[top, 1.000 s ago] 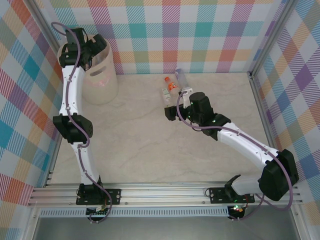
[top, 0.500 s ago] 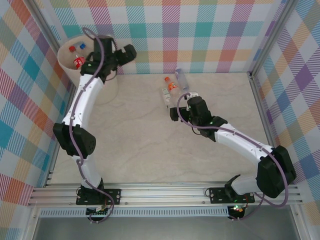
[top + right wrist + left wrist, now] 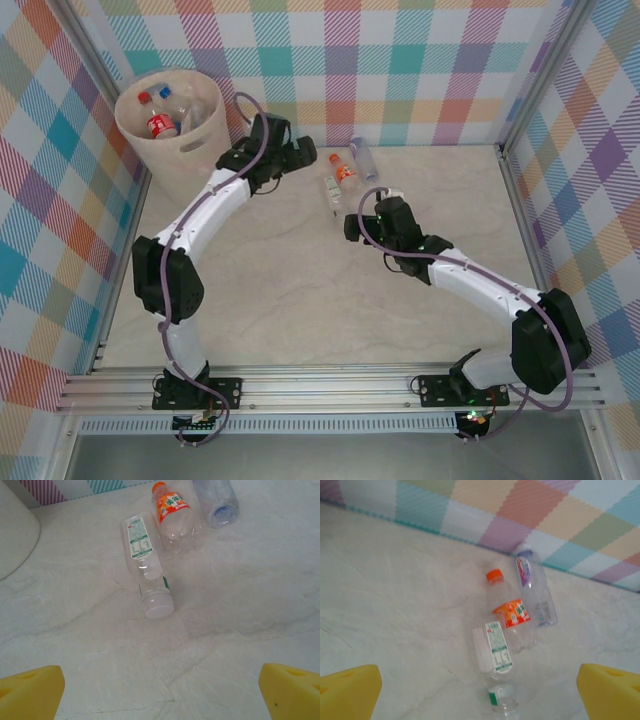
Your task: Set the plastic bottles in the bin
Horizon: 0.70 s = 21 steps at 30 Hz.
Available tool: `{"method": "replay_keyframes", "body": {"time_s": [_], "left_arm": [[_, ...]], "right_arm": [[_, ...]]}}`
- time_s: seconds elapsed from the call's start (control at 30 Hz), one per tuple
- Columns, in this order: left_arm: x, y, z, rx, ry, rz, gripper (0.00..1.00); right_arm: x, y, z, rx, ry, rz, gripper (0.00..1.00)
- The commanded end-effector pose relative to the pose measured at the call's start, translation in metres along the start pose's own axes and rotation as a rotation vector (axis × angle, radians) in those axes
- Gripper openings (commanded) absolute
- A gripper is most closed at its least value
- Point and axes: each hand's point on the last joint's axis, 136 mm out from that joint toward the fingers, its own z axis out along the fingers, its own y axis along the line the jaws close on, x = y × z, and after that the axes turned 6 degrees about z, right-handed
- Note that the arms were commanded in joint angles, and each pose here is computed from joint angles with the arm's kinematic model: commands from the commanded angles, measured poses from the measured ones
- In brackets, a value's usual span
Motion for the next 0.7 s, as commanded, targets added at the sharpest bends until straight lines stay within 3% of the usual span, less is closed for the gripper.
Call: {"method": "replay_keyframes", "body": {"time_s": [0.0,0.27,0.67], "left_arm": [[0.045,-0.011,0.033,0.021,0.108,-0.013,1.00],[0.098,-0.027,0.092,0.004,0.231,0.049,1.00],[0.121,-0.018,0.164,-0.077,0.275,0.150,1.00]], "right_arm": [[-0.013,-0.004,-0.009,0.003,-0.061,0.046,1.00],[-0.012,-0.012,-0.013,0.021,-0.061,0.057,1.00],[-0.012,-0.016,-0.017,0.046,-0.053,0.041,1.00]]}}
